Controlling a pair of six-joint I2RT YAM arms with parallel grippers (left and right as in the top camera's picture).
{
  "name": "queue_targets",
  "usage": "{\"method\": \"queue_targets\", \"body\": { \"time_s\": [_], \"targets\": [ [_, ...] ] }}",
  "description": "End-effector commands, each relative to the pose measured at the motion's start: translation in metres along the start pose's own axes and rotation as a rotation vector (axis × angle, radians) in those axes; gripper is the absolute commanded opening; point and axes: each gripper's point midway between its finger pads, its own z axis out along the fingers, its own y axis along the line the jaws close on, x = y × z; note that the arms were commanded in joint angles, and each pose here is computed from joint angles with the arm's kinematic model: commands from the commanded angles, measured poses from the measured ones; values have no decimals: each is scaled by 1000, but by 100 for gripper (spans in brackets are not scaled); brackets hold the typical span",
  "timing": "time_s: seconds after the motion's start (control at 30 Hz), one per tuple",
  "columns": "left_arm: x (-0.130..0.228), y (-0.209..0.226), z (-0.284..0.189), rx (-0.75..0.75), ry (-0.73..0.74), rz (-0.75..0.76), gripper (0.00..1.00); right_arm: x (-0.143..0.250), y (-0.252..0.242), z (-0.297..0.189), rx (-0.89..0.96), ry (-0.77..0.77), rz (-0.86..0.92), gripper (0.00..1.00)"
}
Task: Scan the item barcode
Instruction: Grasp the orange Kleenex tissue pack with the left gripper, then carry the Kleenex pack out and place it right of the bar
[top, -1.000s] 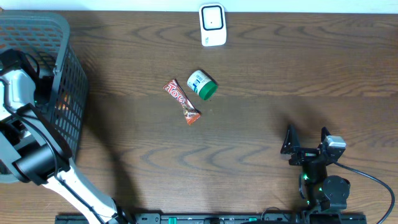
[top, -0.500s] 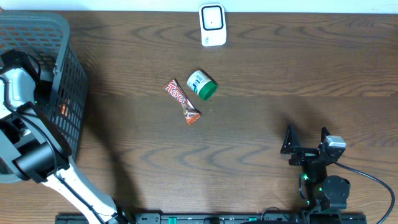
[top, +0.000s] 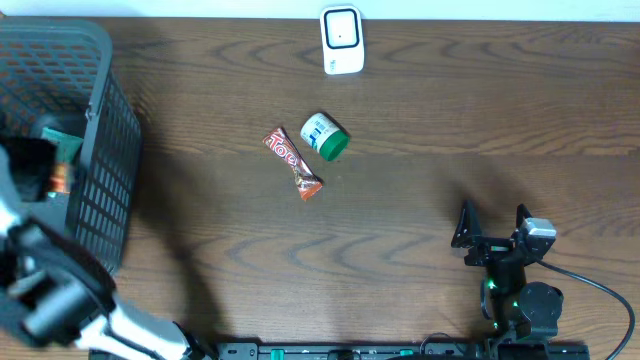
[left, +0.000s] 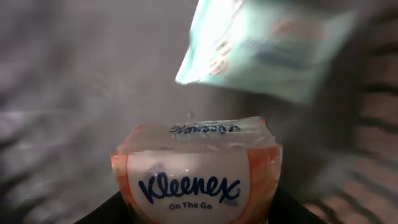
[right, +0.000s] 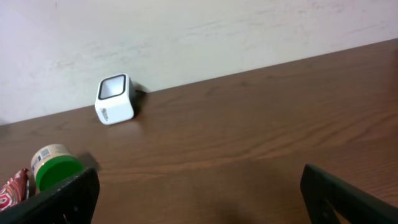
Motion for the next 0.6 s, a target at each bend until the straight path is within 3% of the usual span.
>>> {"method": "queue_targets", "body": {
  "time_s": [0.0, 0.3, 0.43, 0.57],
  "targets": [
    [-5, -7, -72, 140, -113, 18, 52, 1, 4, 0, -13, 3, 6, 99],
    [56, -49, -232, 667, -187, 113, 52, 1, 4, 0, -13, 3, 6, 99],
    [112, -66, -271, 805, -125, 199, 52, 1, 4, 0, -13, 3, 6, 99],
    [180, -93, -289, 905, -21, 386, 52, 1, 4, 0, -14, 3, 6, 99]
  ]
}}
